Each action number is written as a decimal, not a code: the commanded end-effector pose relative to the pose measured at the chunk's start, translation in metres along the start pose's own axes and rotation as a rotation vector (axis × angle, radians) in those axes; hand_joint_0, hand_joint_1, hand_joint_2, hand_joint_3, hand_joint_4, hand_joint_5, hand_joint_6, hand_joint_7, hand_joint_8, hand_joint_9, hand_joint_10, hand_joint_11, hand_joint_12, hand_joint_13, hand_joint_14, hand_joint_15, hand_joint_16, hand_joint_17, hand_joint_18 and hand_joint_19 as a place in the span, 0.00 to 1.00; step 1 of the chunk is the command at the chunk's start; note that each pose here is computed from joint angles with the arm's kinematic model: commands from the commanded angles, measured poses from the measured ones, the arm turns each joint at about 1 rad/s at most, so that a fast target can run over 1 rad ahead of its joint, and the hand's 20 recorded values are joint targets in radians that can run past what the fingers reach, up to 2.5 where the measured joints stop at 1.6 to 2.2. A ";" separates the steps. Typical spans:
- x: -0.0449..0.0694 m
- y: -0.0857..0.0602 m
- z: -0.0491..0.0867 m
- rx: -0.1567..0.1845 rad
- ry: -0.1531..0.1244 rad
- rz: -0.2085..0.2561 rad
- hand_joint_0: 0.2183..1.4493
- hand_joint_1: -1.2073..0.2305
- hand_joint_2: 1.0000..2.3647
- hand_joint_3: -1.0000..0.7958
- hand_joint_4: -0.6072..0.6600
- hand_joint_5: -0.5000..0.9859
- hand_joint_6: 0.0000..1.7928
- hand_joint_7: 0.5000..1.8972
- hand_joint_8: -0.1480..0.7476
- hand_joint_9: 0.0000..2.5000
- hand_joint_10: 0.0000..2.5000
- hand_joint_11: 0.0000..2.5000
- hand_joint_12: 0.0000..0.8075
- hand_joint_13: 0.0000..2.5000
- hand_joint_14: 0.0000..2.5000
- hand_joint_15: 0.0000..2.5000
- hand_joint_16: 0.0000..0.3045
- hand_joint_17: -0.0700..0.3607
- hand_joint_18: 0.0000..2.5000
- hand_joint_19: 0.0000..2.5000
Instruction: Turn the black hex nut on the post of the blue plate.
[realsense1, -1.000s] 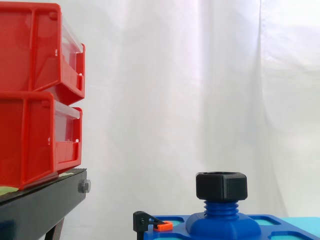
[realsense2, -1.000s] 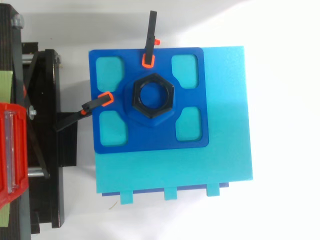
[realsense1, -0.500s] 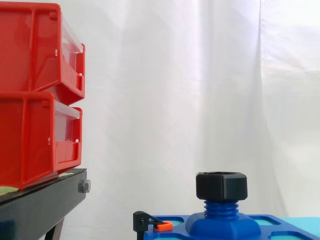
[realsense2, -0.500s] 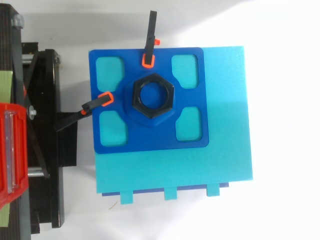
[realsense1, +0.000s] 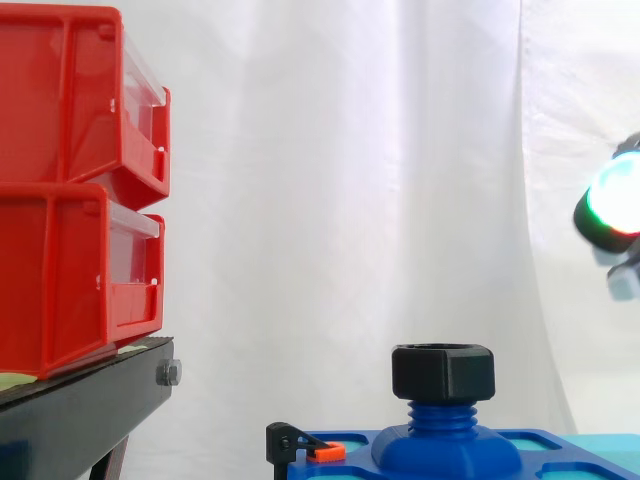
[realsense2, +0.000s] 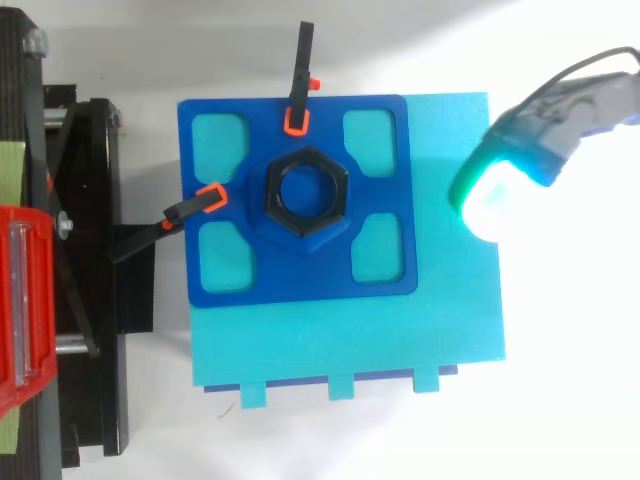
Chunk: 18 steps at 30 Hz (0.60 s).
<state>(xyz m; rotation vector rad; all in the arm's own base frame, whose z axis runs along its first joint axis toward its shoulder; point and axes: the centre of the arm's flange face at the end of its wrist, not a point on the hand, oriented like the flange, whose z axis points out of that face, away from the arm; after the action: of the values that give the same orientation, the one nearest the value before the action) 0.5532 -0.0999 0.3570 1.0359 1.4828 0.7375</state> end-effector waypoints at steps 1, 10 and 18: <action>0.012 -0.009 0.019 -0.022 -0.027 -0.030 0.22 0.23 0.00 0.28 0.55 0.17 0.28 0.20 0.36 0.13 0.00 0.01 0.39 0.13 0.00 0.02 0.15 0.40 0.09 0.05; 0.019 -0.003 0.023 -0.014 -0.103 -0.165 0.20 0.24 0.00 0.28 0.56 0.17 0.28 0.21 0.37 0.12 0.00 0.01 0.40 0.13 0.00 0.02 0.15 0.41 0.09 0.05; 0.024 0.000 0.027 -0.003 -0.161 -0.253 0.20 0.25 0.00 0.28 0.56 0.17 0.28 0.21 0.37 0.12 0.00 0.01 0.40 0.13 0.00 0.02 0.15 0.41 0.09 0.05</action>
<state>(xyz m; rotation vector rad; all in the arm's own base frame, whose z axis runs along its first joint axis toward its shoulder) 0.5779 -0.0834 0.3426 0.8810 1.4436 0.5045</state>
